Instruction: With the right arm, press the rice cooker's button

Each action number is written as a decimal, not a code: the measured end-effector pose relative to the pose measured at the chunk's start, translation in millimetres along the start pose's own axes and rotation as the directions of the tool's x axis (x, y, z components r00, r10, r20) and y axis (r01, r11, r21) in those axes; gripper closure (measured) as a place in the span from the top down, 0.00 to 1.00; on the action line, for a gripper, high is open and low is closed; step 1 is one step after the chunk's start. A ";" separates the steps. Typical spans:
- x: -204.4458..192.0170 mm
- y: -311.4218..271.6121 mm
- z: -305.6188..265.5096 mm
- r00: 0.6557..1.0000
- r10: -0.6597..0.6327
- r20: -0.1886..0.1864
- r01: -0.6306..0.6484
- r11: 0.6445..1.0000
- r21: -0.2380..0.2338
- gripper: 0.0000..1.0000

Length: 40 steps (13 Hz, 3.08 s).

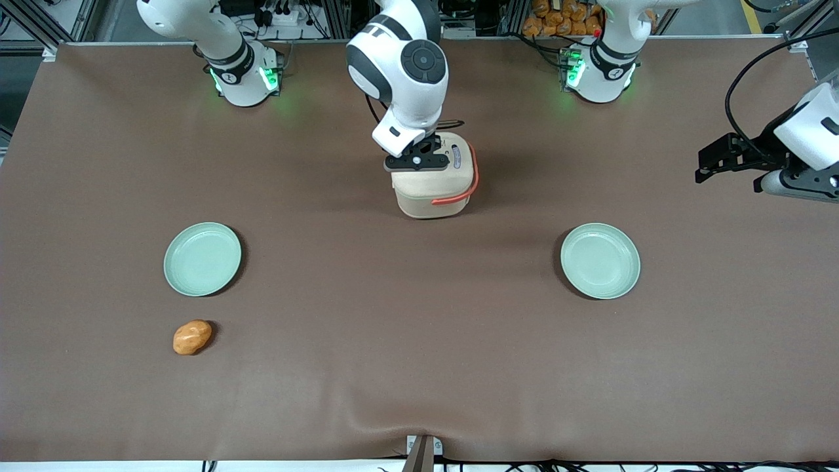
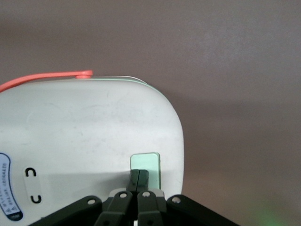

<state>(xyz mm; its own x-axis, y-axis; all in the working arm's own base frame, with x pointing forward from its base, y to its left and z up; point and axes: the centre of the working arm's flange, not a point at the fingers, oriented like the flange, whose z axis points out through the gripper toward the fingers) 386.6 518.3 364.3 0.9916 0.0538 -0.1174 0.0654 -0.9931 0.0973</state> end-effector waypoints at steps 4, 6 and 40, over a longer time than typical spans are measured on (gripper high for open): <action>-0.4 1.1 2.8 1.000 0.009 -0.006 -0.009 1.000 0.006 0.01; -0.9 2.1 2.5 1.000 0.012 -0.010 -0.012 1.000 0.011 0.01; 102.0 493.0 -259.3 0.995 -0.091 0.050 0.085 0.990 0.112 0.13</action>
<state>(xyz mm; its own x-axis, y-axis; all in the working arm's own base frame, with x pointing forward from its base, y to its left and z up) 548.9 61.2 656.5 0.9748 0.1386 -0.1749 0.1365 -0.9903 -0.0241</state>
